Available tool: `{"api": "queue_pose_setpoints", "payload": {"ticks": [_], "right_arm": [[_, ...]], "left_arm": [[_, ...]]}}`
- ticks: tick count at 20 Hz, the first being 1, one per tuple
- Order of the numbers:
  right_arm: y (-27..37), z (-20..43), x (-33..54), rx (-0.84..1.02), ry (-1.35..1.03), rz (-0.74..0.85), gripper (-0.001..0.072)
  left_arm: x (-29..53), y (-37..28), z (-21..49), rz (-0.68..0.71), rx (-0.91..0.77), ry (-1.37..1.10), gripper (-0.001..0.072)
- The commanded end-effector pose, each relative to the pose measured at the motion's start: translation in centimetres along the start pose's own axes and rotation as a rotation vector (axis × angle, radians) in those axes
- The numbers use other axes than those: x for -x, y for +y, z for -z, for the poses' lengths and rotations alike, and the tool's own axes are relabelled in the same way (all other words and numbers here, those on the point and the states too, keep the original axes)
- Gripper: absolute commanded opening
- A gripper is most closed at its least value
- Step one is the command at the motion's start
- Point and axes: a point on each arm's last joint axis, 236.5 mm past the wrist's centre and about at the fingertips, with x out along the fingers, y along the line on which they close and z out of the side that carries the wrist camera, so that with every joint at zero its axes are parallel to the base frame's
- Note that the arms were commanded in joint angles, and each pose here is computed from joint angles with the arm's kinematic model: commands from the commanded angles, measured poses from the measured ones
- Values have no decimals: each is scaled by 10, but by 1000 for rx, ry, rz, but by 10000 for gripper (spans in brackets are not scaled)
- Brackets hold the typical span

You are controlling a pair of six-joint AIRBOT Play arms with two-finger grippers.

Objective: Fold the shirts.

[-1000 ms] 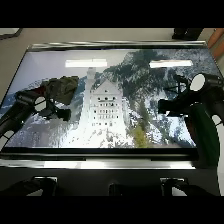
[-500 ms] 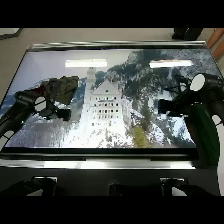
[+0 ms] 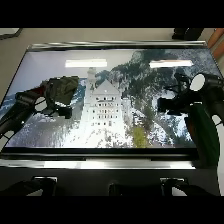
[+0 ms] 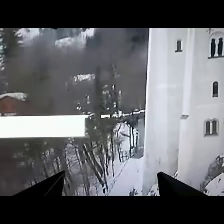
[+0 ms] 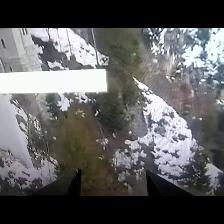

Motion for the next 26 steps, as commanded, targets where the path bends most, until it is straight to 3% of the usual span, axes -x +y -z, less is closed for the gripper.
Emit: {"api": "queue_pose_setpoints", "payload": {"ticks": [1, 2, 4, 7, 9, 13, 17, 20, 21, 22, 23, 25, 26], "right_arm": [[-4, -28, 2, 7, -119, 16, 496], [-4, -35, 3, 9, -150, 18, 495], [-3, -44, 4, 10, -186, 16, 492], [0, -45, 5, 8, -193, 3, 492], [2, -45, 5, 5, -192, -6, 492], [11, -44, 5, -6, -189, -46, 491], [16, -45, 5, -12, -191, -68, 491], [24, -40, 5, -23, -172, -105, 491], [29, -36, 5, -27, -154, -125, 491], [31, -33, 5, -29, -141, -133, 491], [31, -31, 4, -28, -133, -131, 491], [21, -25, 6, -6, -114, -87, 491], [12, -23, 10, 5, -119, -49, 491]], "left_arm": [[4, -18, -41, 77, 21, -173, 709], [8, -17, -65, 94, 42, -265, 710], [4, 21, -99, 124, 345, -294, 711], [-35, 83, -113, 330, 825, -154, 711], [-64, 113, -103, 437, 1022, -81, 711], [-111, 137, -94, 437, 1167, -87, 712], [-132, 121, -148, 557, 1217, -280, 711], [-149, 97, -162, 622, 1232, -288, 708], [-151, 90, -164, 626, 1207, -287, 580], [-149, 84, -165, 635, 1191, -282, 142], [-140, 79, -169, 651, 1154, -288, 34], [-96, 65, -187, 675, 931, -379, 32], [-56, 52, -197, 683, 743, -461, 31]]}}
